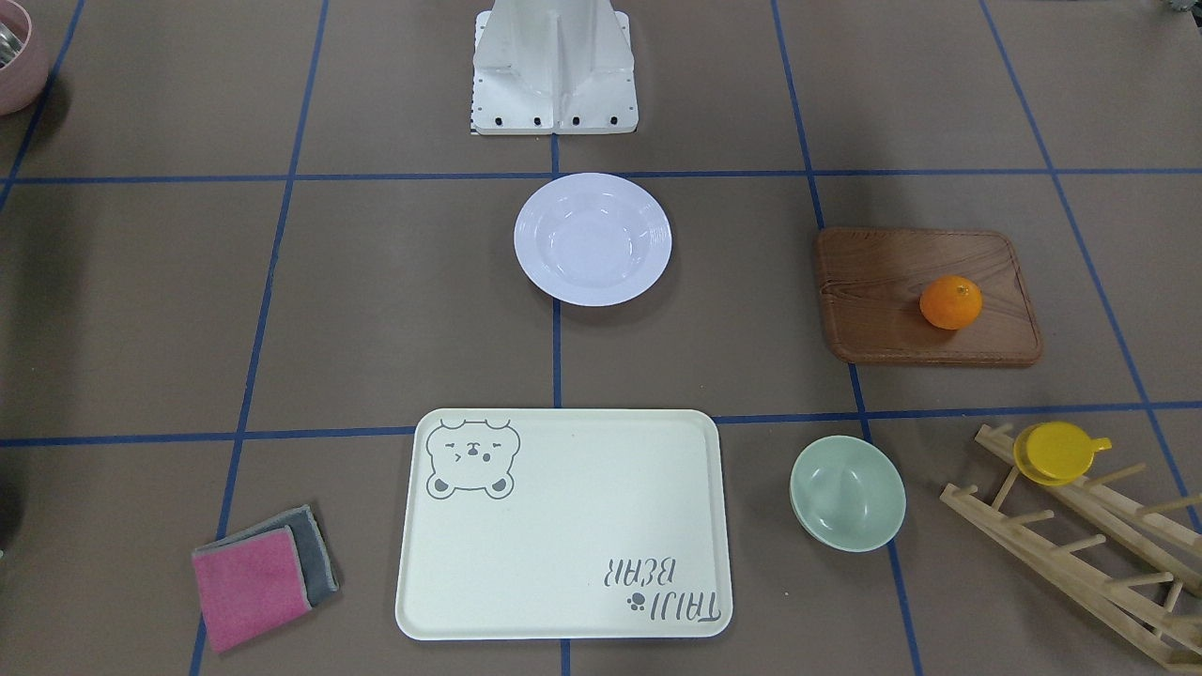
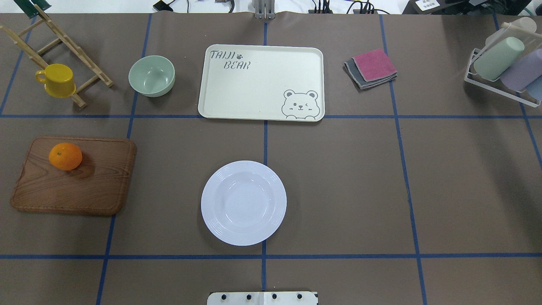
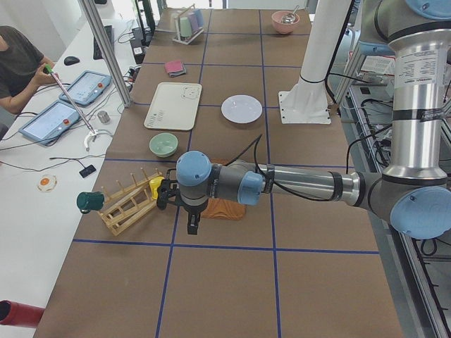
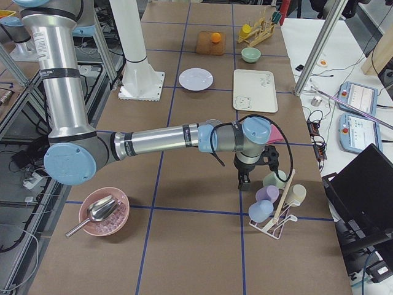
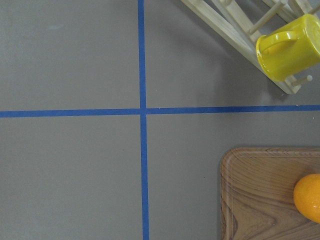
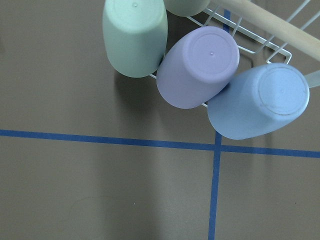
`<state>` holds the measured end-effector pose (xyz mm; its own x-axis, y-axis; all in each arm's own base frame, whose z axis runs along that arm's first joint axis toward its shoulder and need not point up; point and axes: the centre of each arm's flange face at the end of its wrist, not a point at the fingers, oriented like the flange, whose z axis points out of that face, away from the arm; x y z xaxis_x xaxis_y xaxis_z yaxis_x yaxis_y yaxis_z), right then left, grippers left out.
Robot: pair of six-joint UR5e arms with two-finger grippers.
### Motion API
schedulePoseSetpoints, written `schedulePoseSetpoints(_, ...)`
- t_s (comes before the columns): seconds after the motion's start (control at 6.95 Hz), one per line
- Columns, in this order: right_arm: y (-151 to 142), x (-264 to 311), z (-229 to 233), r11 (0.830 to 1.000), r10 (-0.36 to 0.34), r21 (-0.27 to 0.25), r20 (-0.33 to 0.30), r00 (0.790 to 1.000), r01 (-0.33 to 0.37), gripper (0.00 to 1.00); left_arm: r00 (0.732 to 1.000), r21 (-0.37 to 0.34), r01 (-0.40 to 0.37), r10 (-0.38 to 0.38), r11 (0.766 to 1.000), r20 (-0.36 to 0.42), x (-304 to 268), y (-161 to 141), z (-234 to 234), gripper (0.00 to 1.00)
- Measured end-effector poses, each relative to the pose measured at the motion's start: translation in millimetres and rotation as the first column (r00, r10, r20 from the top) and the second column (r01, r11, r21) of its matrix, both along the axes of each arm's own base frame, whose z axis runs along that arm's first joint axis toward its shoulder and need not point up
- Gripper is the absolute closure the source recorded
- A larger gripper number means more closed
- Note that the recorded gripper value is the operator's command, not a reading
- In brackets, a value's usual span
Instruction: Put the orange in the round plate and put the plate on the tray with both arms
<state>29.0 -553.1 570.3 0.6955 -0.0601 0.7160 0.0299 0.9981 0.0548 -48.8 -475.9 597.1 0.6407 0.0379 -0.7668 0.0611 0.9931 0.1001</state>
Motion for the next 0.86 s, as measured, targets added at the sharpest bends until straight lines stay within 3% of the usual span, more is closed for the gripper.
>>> schedulePoseSetpoints(0.86, 0.2, -0.3, -8.2, 1.000, -0.002, 0.018, 0.001, 1.000, 0.002, 0.00, 1.000, 0.022, -0.003, 0.003, 1.000, -0.002, 1.0, 3.6, 2.1, 0.00)
